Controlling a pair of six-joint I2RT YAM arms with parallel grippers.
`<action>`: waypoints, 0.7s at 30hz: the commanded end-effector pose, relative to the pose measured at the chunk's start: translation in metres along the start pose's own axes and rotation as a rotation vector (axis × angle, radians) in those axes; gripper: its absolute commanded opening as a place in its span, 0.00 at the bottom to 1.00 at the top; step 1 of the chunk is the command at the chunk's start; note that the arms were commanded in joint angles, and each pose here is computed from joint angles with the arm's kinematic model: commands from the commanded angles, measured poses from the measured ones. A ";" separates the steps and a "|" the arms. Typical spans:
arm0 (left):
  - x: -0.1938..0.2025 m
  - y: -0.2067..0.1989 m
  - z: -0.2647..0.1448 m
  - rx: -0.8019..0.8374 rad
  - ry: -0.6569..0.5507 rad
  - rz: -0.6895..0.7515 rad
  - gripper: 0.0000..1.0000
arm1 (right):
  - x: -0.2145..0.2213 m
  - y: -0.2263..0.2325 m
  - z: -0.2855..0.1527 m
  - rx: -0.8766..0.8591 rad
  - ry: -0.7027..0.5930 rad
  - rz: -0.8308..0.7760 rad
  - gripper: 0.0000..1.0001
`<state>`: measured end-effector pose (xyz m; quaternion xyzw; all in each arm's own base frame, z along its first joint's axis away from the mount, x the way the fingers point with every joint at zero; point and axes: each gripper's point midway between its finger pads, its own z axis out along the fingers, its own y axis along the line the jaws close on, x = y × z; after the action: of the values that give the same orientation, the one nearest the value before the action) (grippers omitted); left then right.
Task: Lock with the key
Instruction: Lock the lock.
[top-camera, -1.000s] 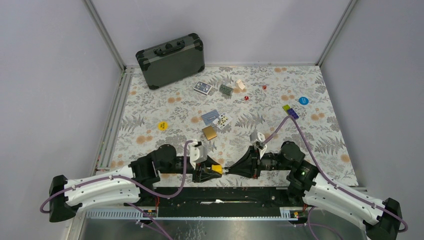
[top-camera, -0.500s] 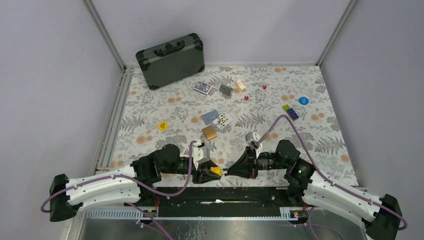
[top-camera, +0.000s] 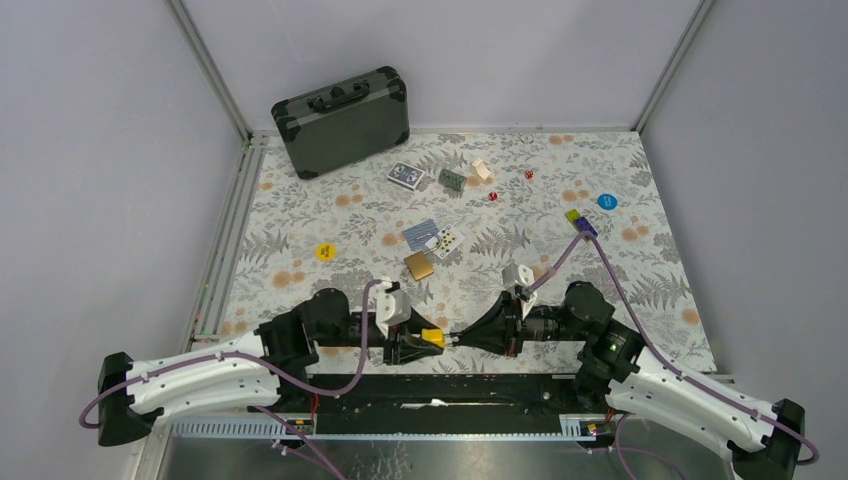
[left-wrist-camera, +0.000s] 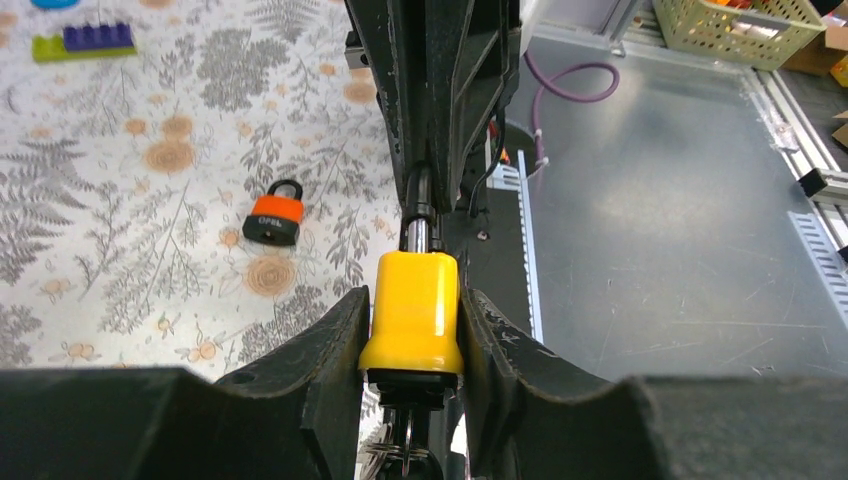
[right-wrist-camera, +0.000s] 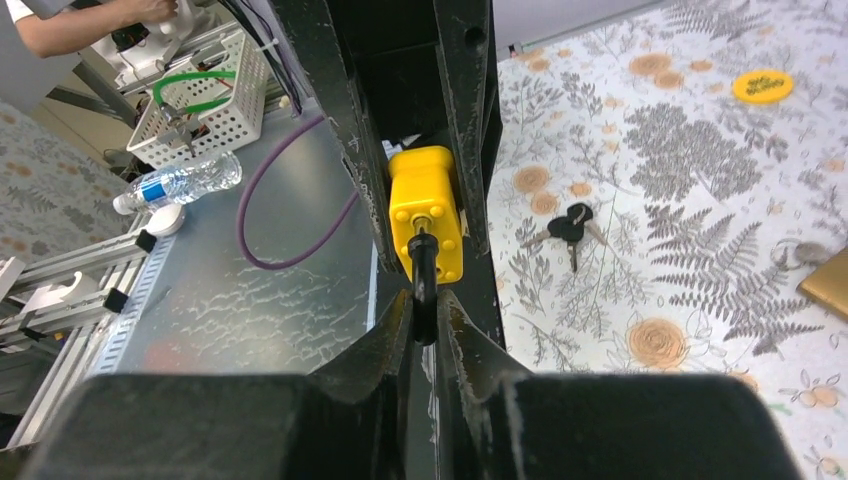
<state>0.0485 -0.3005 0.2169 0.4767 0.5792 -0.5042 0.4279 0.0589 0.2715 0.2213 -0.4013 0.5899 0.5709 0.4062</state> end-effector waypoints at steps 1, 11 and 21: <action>-0.071 -0.034 -0.010 0.145 -0.213 0.115 0.00 | -0.051 0.004 -0.002 0.036 -0.098 -0.141 0.05; -0.095 -0.054 -0.019 0.230 -0.249 0.146 0.00 | -0.083 0.016 0.000 0.003 -0.124 -0.264 0.02; -0.095 -0.049 -0.017 0.205 -0.254 0.147 0.00 | -0.080 0.023 0.004 -0.051 -0.116 -0.226 0.01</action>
<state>0.0425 -0.2998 0.2697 0.4741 0.5232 -0.5348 0.4641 0.0561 0.2731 0.2749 -0.4545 0.5296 0.5576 0.4494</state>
